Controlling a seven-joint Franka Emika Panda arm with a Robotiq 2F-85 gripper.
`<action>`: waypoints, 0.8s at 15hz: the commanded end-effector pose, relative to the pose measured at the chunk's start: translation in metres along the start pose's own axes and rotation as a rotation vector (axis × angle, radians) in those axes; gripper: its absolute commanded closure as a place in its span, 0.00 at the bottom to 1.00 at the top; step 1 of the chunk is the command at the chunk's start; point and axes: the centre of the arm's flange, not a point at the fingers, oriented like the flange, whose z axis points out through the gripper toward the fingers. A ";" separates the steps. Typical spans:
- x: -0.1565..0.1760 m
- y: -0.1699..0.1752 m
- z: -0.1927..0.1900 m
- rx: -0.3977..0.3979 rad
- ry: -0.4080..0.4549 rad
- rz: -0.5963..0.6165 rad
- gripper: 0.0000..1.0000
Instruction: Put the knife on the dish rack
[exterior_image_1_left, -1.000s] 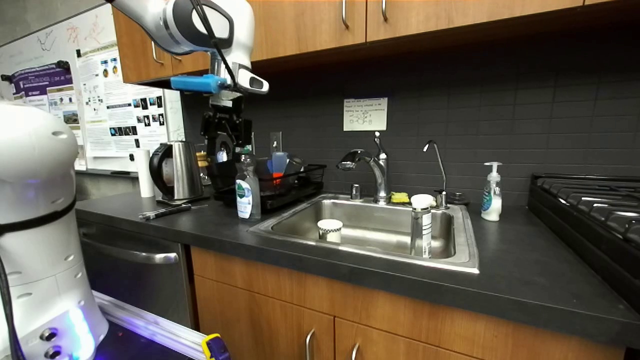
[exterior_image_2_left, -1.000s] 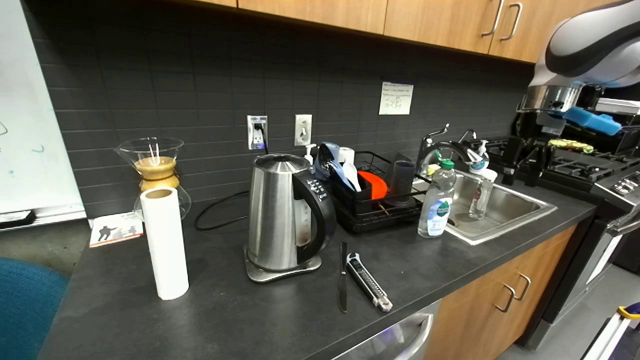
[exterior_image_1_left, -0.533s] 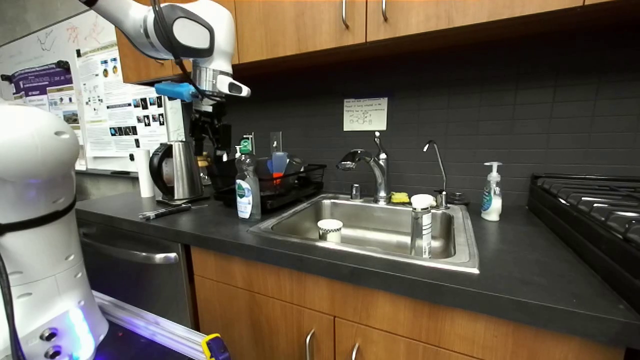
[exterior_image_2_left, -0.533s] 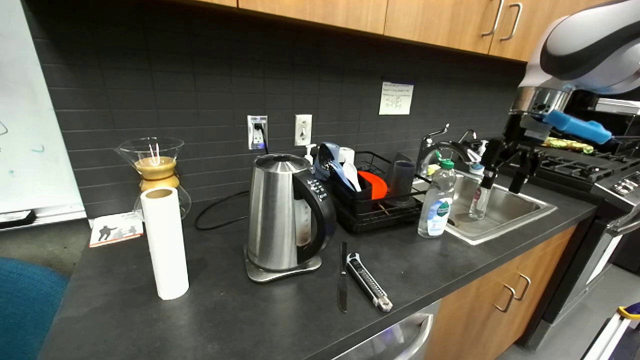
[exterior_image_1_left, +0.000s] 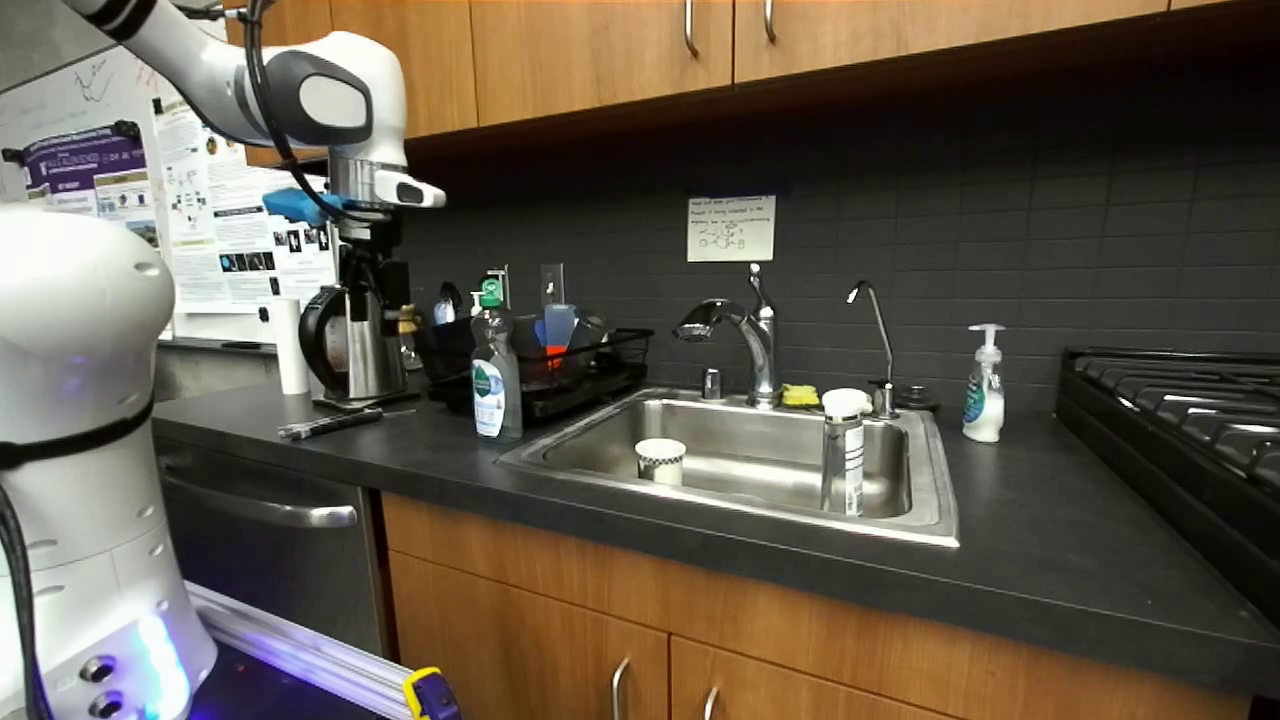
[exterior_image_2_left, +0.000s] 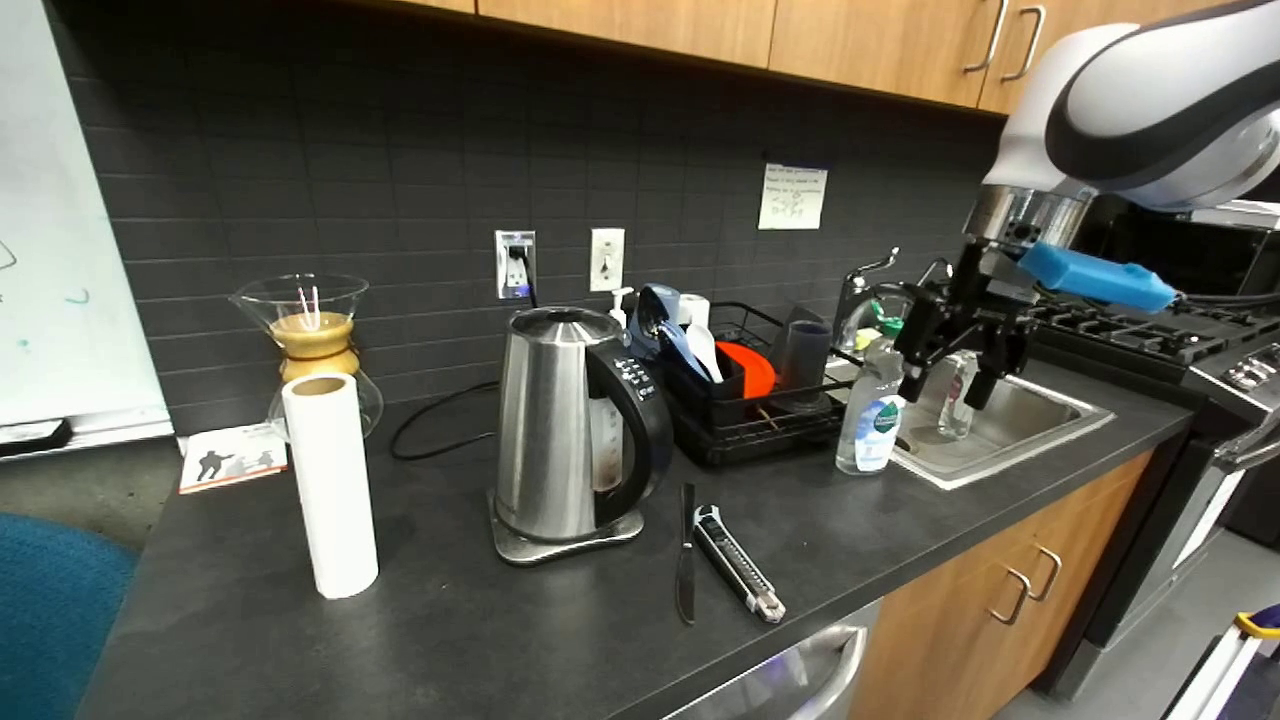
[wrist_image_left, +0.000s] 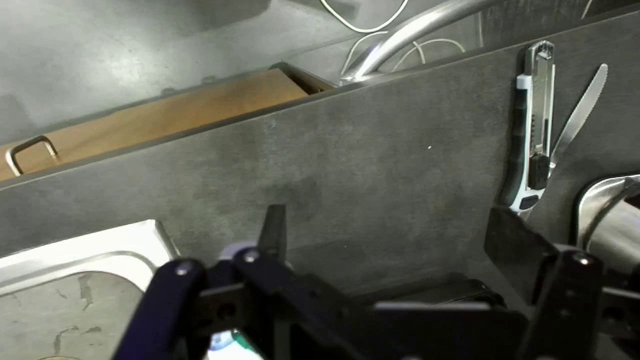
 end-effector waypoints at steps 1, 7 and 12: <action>-0.012 -0.040 0.016 -0.013 0.013 0.016 0.00; -0.032 -0.083 0.043 -0.062 0.039 0.008 0.00; -0.032 -0.113 0.064 -0.093 0.047 0.016 0.00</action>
